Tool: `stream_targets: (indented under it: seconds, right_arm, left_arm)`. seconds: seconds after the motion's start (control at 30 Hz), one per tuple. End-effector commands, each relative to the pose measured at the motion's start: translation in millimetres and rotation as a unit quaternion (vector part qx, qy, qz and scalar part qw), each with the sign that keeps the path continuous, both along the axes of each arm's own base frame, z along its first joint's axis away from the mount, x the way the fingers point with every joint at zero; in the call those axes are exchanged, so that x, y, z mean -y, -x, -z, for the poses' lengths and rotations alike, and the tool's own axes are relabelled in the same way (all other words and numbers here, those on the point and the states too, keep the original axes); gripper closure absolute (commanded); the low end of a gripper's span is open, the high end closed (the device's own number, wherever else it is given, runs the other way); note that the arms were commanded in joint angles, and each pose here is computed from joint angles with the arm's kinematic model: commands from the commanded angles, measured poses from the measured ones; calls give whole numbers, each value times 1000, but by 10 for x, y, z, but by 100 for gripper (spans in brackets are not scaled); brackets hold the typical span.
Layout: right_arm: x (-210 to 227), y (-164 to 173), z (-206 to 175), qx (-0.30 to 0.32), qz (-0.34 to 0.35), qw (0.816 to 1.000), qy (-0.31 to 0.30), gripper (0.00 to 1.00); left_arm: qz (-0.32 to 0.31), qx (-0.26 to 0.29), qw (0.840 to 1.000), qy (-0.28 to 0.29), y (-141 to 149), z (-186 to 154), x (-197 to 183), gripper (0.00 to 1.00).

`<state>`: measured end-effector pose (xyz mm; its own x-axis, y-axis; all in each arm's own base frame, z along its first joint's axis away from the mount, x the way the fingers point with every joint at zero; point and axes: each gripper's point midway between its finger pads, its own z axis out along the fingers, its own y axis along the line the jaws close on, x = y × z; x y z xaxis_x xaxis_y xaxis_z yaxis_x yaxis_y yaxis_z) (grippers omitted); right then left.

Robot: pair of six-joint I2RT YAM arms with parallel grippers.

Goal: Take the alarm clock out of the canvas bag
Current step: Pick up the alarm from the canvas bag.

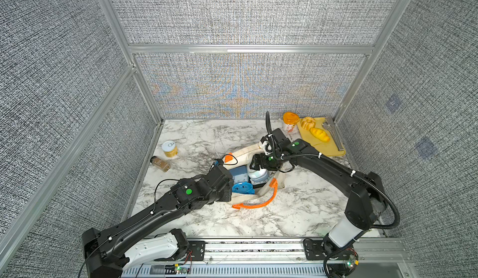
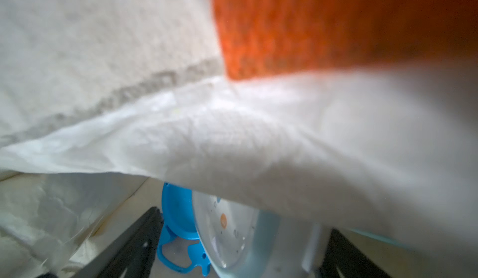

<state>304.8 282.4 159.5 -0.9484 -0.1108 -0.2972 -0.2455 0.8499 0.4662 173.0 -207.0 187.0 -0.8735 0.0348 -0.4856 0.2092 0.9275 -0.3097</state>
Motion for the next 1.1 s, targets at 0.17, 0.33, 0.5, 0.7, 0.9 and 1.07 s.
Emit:
stream_targets:
  seconds: [0.17,0.33,0.5,0.7,0.9,1.07]
  right_arm:
    - [-140,26,-67,-15,-9,999,-46,19]
    - [-80,-58,-29,-18,21,999,-39,22]
    - [33,-134,71,-33,62,997,-33,28]
    - [19,-192,63,-28,70,996,-40,39]
    - [18,-218,58,-24,73,996,-40,48]
    - [11,-225,-24,-11,69,997,-44,56]
  left_arm:
    - [3,2,1000,3,-8,1,24,100]
    - [6,2,1000,2,-13,5,35,100]
    - [6,3,1000,0,-8,9,19,100]
    - [6,3,1000,-2,-2,11,4,100]
    - [5,9,1000,-2,-21,-17,5,100]
    - [1,26,1000,0,-49,-78,-26,100]
